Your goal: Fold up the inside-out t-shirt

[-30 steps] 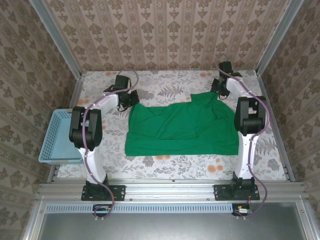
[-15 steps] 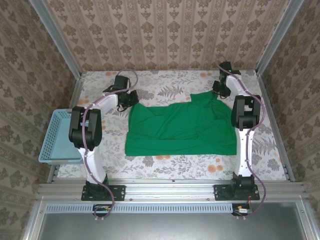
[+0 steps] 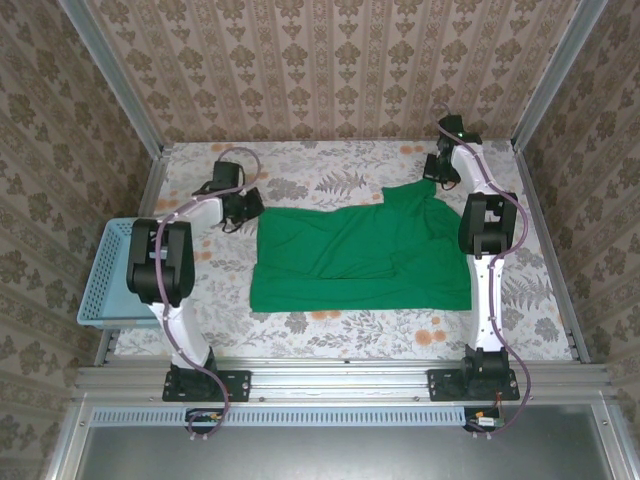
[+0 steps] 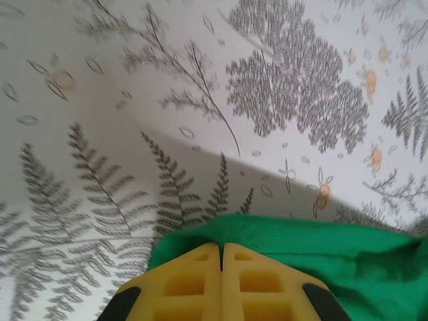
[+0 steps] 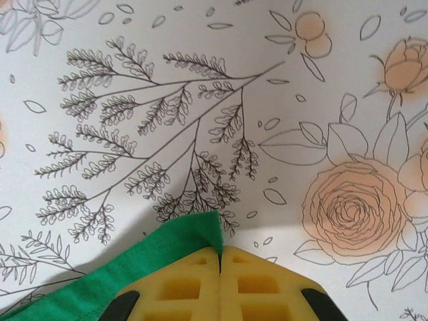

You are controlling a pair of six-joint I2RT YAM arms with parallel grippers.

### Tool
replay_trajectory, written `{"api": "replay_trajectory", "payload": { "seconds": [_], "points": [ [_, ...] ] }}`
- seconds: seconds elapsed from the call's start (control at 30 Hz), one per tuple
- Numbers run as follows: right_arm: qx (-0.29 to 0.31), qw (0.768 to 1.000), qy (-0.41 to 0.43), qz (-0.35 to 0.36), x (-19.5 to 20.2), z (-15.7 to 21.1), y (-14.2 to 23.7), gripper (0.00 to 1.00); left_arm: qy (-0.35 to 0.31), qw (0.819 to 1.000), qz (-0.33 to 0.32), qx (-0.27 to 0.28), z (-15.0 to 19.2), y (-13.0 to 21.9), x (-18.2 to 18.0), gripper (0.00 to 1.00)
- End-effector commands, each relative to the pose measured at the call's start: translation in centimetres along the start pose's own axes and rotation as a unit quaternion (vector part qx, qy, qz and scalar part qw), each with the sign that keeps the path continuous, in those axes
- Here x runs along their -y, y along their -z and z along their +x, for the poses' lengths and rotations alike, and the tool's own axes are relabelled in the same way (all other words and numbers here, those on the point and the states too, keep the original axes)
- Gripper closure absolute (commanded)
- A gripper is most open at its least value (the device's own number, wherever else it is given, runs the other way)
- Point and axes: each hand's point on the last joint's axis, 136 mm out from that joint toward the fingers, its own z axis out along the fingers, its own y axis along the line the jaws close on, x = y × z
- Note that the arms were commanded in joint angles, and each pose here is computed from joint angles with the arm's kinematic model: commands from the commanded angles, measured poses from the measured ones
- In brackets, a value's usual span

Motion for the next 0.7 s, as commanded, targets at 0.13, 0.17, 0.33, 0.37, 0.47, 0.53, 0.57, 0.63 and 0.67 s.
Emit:
{"api": "replay_trajectory", "payload": {
  "seconds": [0.13,0.17,0.33,0.37,0.47,0.53,0.57,0.63,0.67],
  "points": [
    [0.099,0.995,0.03,-0.005,-0.6,-4.9,6.3,1.0,-0.001,0.997,0.053,0.057,-3.6,2.2,1.1,1.0],
    [0.106,0.994,0.03,0.002,-0.3,-5.1,6.6,1.0,0.002,0.997,0.053,0.057,-3.7,2.2,0.9,1.0],
    [0.131,0.991,0.03,0.026,0.5,-6.0,7.8,1.0,0.007,0.998,0.049,0.048,-3.7,1.6,0.0,1.0],
    [0.138,0.99,0.03,0.024,0.4,-6.2,8.0,1.0,0.007,0.998,0.048,0.045,-3.7,1.4,-0.2,1.0],
    [0.153,0.988,0.035,0.004,-0.4,-6.8,8.4,1.0,0.006,0.998,0.042,0.039,-3.5,1.0,-0.5,1.0],
    [0.164,0.986,0.036,-0.006,-0.9,-7.4,8.8,1.0,0.007,0.999,0.038,0.037,-3.5,0.9,-0.8,1.0],
    [0.171,0.984,0.037,-0.01,-1.2,-7.7,9.0,1.0,0.007,0.999,0.037,0.037,-3.6,0.9,-0.9,1.0],
    [0.185,0.981,0.045,-0.023,-2.0,-8.3,9.6,1.0,0.008,0.999,0.034,0.034,-3.5,0.8,-1.2,1.0],
    [0.193,0.98,0.05,-0.025,-2.3,-8.6,9.8,1.0,0.009,0.999,0.033,0.035,-3.6,0.8,-1.4,1.0]
  ]
}}
